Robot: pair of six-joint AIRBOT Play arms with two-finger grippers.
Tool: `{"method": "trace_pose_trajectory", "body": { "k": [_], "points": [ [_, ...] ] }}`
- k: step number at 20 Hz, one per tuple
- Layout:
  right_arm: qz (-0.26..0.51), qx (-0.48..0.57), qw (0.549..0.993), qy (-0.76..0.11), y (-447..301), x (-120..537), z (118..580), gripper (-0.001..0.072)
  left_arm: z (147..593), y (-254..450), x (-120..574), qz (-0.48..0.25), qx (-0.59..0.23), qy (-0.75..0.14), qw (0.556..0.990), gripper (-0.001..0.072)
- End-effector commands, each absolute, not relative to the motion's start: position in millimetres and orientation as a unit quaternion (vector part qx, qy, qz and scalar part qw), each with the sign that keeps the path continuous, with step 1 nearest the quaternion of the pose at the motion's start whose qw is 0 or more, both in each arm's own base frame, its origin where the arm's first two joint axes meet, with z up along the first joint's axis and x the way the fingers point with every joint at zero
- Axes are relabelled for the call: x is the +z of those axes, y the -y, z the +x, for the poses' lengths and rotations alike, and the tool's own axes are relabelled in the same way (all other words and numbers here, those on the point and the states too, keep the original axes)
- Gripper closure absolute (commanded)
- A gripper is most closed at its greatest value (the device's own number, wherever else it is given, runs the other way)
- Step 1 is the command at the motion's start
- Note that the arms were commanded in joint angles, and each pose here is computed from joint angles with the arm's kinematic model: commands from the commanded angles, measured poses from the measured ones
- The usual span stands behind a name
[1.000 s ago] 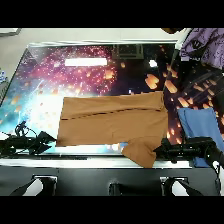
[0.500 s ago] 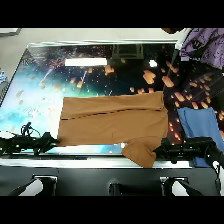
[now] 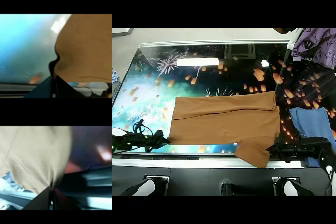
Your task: Fold the clothes and pants, and hang the long-sleeved shirts on hangers.
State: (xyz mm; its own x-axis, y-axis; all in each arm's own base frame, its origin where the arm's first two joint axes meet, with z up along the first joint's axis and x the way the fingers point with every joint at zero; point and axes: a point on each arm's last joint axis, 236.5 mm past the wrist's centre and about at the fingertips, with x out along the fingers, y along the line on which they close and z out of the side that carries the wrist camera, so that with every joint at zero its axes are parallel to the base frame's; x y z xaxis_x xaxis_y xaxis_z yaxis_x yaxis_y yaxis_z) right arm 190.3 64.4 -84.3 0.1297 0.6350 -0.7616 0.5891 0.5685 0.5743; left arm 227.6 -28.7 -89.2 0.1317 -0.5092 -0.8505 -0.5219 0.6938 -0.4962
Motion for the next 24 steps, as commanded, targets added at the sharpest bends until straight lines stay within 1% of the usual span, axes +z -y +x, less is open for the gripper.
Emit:
{"method": "trace_pose_trajectory", "body": {
  "k": [1,4,5,7,8,10,13,15,18,20,24],
  "points": [
    [0.444,0.014,0.616,-0.650,-64,-61,180,0.0686,210,12,-64,-0.362,0.055,-0.661,0.655,0.0697],
    [0.424,-0.009,0.637,-0.643,-64,-35,156,0.0686,187,3,-39,-0.330,0.086,-0.651,0.678,0.0697],
    [0.414,-0.010,0.656,-0.631,-64,-24,154,0.0686,185,4,-30,-0.328,0.085,-0.640,0.690,0.0697],
    [0.401,-0.019,0.705,-0.584,-56,2,165,0.0687,190,7,-17,-0.329,0.077,-0.613,0.714,0.0698],
    [0.397,-0.023,0.728,-0.558,-50,15,177,0.0688,195,8,-14,-0.332,0.072,-0.605,0.720,0.0699],
    [0.419,-0.015,0.749,-0.513,-44,38,210,0.0688,210,9,-12,-0.314,0.055,-0.596,0.737,0.0698],
    [0.455,0.017,0.743,-0.491,-38,44,258,0.0688,249,10,-8,-0.291,0.040,-0.576,0.763,0.0698],
    [0.457,0.030,0.743,-0.488,-31,40,289,0.0687,278,12,-10,-0.280,0.031,-0.573,0.770,0.0698],
    [0.397,0.058,0.769,-0.497,-44,29,349,0.0687,319,11,-19,-0.273,0.026,-0.579,0.768,0.0698],
    [0.367,0.062,0.777,-0.507,-52,21,390,0.0687,345,10,-23,-0.270,0.023,-0.582,0.767,0.0698],
    [0.318,0.048,0.785,-0.530,-50,2,448,0.0687,386,12,-34,-0.244,0.014,-0.596,0.765,0.0698]
  ]
}}
